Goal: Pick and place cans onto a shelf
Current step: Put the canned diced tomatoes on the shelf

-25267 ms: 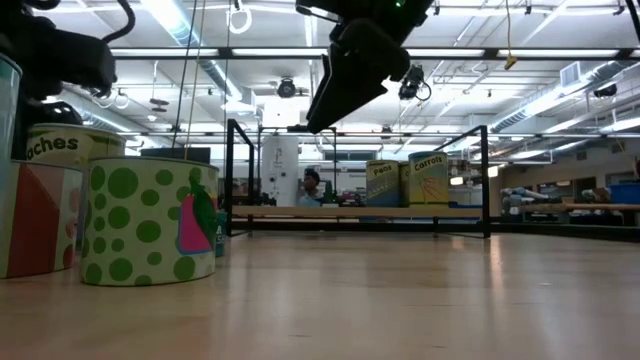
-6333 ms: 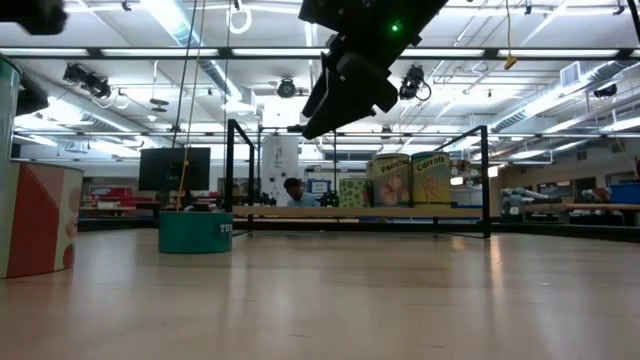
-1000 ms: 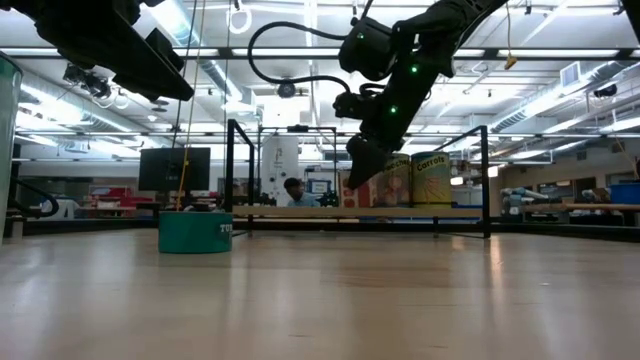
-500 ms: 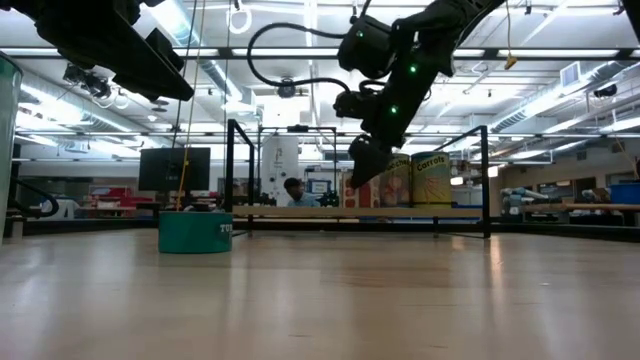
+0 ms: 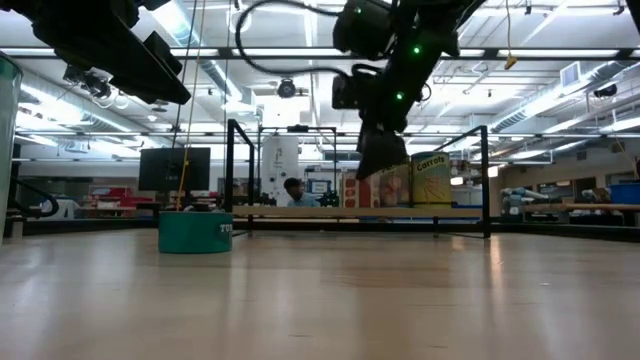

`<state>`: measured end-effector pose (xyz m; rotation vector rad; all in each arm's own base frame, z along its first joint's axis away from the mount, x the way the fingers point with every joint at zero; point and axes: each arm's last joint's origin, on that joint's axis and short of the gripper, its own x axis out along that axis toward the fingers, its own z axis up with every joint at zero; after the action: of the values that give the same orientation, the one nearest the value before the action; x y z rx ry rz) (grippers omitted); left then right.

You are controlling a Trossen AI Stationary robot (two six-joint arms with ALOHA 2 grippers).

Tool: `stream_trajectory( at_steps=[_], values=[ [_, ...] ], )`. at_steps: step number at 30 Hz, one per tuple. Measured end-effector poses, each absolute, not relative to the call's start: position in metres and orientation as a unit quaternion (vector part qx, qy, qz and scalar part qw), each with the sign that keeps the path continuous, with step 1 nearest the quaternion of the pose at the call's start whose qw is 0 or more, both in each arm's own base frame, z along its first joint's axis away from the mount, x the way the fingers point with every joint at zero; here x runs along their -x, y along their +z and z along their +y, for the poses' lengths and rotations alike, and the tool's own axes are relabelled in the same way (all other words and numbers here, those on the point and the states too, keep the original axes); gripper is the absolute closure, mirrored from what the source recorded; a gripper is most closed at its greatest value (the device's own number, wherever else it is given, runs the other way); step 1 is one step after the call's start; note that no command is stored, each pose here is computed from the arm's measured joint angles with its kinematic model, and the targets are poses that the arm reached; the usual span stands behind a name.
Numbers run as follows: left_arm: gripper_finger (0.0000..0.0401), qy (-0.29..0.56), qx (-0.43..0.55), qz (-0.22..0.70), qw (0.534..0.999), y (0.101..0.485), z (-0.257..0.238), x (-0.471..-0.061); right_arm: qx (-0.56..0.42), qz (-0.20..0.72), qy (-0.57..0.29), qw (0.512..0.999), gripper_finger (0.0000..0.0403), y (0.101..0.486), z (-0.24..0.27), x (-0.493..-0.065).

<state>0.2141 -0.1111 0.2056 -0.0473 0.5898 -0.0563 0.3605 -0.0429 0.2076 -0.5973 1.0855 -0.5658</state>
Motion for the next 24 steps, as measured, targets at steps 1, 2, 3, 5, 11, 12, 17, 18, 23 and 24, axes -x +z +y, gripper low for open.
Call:
stream_trajectory(
  at_steps=[1,2,3,5,11,12,17,18,23,24],
  values=[
    [0.0257,-0.028,0.023,0.291,0.956,0.206,-0.111,-0.214,0.28,0.51,-0.264,0.769,0.0015,0.206,-0.043,-0.359],
    [0.0257,-0.028,0.023,0.291,0.956,0.206,-0.111,-0.214,0.282,0.516,-0.267,0.764,0.0015,0.205,-0.045,-0.358],
    [0.0257,-0.028,0.023,0.291,0.956,0.206,-0.111,-0.214,0.281,0.516,-0.269,0.763,0.0015,0.204,-0.046,-0.357],
    [0.0257,-0.028,0.023,0.291,0.956,0.206,-0.111,-0.214,0.279,0.518,-0.272,0.761,0.0015,0.2,-0.049,-0.355],
    [0.0257,-0.021,0.021,0.288,0.957,0.206,-0.111,-0.214,0.268,0.521,-0.294,0.755,0.0015,0.196,-0.069,-0.351],
    [0.0257,-0.02,0.02,0.288,0.957,0.206,-0.111,-0.214,0.266,0.52,-0.301,0.754,0.0015,0.197,-0.073,-0.351],
    [0.0257,-0.02,0.02,0.288,0.957,0.206,-0.111,-0.214,0.252,0.507,-0.329,0.756,0.0015,0.199,-0.088,-0.351],
    [0.0257,-0.02,0.02,0.288,0.957,0.206,-0.111,-0.214,0.25,0.505,-0.331,0.757,0.0015,0.199,-0.089,-0.351],
    [0.0257,-0.02,0.02,0.289,0.957,0.206,-0.111,-0.214,0.256,0.504,-0.325,0.759,0.0015,0.199,-0.084,-0.352],
    [0.0257,-0.02,0.02,0.289,0.957,0.206,-0.111,-0.214,0.259,0.502,-0.323,0.759,0.0015,0.199,-0.08,-0.353]
  ],
)
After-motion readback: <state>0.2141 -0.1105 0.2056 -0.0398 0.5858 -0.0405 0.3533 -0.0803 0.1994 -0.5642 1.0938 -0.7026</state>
